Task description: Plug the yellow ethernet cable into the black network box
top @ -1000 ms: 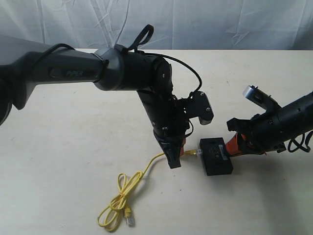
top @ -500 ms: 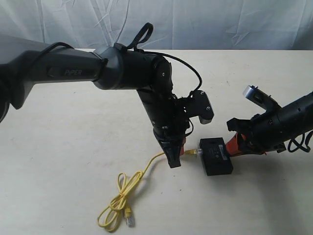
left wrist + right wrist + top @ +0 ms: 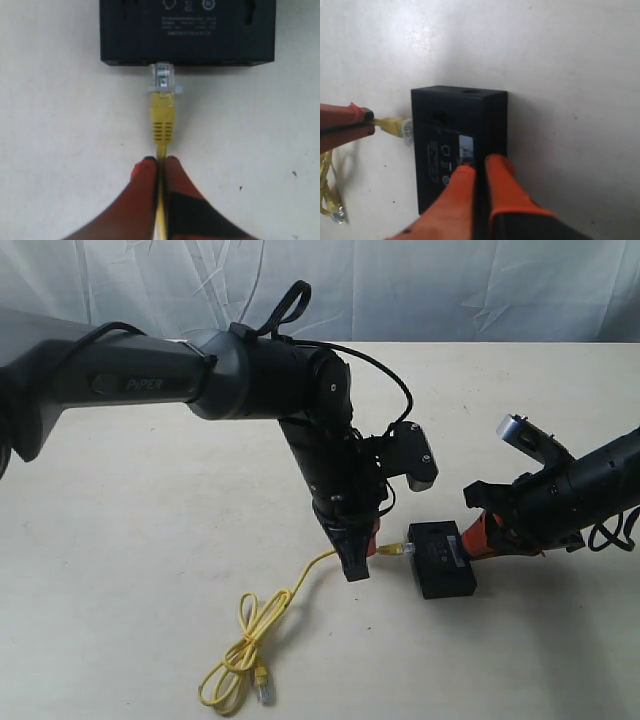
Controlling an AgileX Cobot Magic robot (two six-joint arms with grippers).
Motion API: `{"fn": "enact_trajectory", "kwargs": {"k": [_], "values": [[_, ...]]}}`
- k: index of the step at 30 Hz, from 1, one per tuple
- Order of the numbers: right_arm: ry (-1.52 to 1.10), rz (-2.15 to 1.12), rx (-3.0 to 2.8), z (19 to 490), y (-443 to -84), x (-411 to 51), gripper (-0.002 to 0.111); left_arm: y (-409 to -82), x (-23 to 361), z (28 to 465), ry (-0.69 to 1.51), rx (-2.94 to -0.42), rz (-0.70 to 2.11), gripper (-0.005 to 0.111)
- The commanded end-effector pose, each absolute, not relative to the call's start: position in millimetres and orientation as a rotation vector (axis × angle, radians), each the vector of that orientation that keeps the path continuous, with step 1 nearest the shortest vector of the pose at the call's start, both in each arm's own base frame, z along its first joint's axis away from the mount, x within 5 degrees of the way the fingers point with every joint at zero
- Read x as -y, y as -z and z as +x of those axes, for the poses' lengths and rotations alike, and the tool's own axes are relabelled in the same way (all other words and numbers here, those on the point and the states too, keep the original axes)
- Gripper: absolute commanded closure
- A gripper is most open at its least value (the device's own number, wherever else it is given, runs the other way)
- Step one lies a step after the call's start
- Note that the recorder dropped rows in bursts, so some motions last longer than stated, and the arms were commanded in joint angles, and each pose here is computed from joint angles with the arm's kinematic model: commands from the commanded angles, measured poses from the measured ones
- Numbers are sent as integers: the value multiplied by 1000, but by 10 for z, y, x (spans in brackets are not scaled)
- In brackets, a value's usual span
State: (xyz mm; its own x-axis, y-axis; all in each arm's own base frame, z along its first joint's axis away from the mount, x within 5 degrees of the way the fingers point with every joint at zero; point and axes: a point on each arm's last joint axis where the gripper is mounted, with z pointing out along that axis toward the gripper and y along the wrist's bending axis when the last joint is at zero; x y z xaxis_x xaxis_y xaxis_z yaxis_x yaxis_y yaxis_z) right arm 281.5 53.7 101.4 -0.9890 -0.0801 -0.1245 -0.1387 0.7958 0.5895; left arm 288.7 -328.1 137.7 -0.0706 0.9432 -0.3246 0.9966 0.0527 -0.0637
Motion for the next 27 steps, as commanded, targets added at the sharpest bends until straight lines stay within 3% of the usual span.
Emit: {"fn": "enact_trajectory", "kwargs": {"k": [1, 27], "values": [[-758, -236, -2921, 2822, -839, -451, 109, -1453, 3316, 2887, 411, -2106, 1966, 107], [-763, -231, -2921, 2822, -841, -453, 109, -1392, 3348, 2887, 450, -2106, 1950, 107]]}}
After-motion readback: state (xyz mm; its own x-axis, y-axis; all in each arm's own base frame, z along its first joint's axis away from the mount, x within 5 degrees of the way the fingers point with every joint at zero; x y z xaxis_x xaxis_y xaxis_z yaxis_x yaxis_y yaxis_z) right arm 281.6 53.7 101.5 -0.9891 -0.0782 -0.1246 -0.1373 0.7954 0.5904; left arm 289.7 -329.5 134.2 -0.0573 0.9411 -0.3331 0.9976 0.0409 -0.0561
